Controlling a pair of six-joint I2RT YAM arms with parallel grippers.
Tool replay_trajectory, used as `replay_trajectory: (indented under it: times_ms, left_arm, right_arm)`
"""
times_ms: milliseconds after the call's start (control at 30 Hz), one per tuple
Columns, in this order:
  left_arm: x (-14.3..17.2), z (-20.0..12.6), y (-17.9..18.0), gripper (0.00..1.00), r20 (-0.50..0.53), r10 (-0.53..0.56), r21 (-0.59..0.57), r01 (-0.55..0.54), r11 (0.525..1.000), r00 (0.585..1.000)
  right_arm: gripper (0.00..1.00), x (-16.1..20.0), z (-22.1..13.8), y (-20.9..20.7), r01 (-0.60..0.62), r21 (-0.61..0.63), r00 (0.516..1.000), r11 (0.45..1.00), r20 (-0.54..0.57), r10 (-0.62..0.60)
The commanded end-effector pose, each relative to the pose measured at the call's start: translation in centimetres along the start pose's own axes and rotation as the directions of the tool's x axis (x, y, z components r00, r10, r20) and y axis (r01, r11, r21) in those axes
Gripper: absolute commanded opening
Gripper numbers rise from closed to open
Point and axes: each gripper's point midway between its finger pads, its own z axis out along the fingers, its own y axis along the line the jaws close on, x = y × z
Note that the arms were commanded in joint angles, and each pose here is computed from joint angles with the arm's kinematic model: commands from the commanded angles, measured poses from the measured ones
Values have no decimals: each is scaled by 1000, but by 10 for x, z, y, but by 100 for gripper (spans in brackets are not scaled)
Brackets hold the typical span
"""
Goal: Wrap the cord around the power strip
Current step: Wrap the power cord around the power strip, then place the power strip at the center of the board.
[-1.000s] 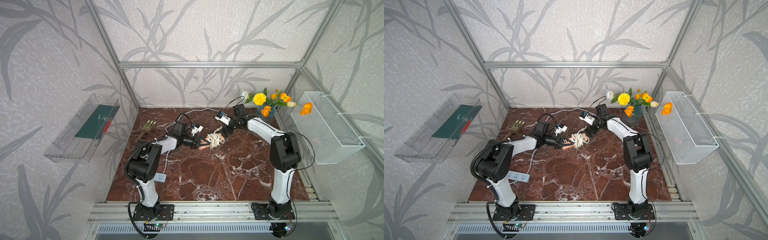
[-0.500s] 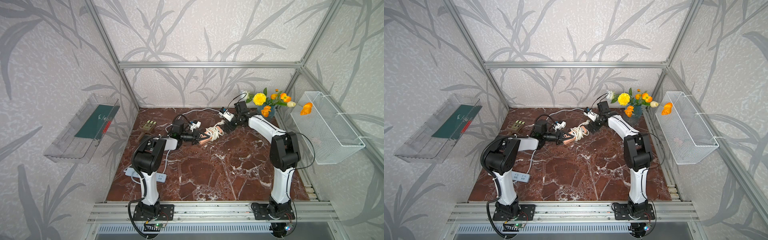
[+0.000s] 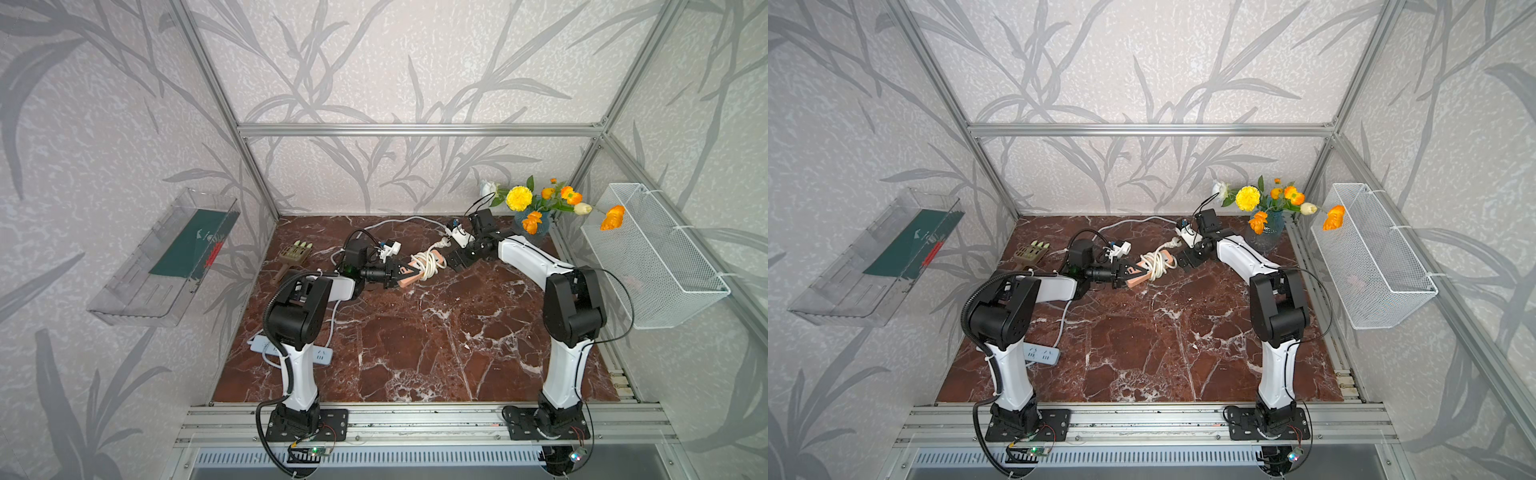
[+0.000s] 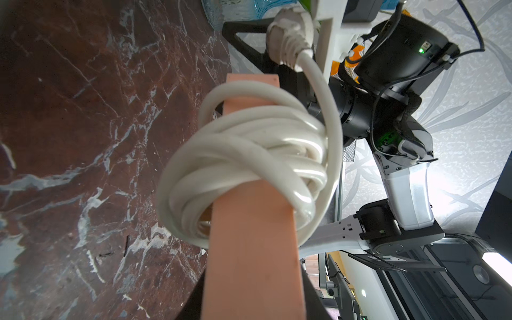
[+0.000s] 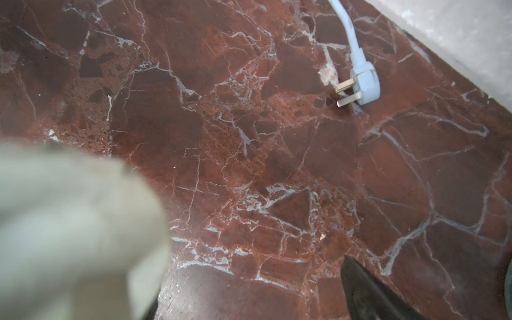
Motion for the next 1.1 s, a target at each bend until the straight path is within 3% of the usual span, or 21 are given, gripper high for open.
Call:
replay_trajectory:
  times_ms: [0, 133, 300, 400, 500, 733, 967, 1067]
  left_arm:
    - [-15, -4, -32, 0, 38, 153, 44, -155, 987, 987]
    - [-19, -5, -31, 0, 56, 151, 26, -153, 988, 987]
    - [-21, -6, -24, 0, 82, 142, -27, -140, 990, 986]
    - [-22, -5, -17, 0, 114, 132, -56, -127, 990, 985]
    - [-24, 0, -17, 0, 139, 118, -45, -113, 993, 983]
    - [-10, 27, -27, 0, 106, 100, -16, -98, 995, 989]
    - [4, 33, -35, 0, 88, 111, -16, -110, 994, 990]
    - [8, 37, -37, 0, 78, 117, -13, -116, 993, 990]
  right_arm:
    - [99, 8, -16, 8, -50, -6, 998, 999, -38, 50]
    - [99, 14, -24, 10, -122, -1, 992, 993, -35, 122]
    - [97, 27, -51, -3, -300, 90, 953, 950, -25, 303]
    - [88, 26, -71, 12, -416, 30, 909, 909, 15, 416]
    - [81, 15, -102, 37, -479, -64, 866, 876, 133, 483]
    - [80, -23, -135, 103, -400, -120, 883, 908, 216, 417]
    - [80, -33, -129, 97, -362, 24, 915, 932, 199, 351]
    - [76, -32, -125, 99, -353, 23, 921, 935, 183, 344]
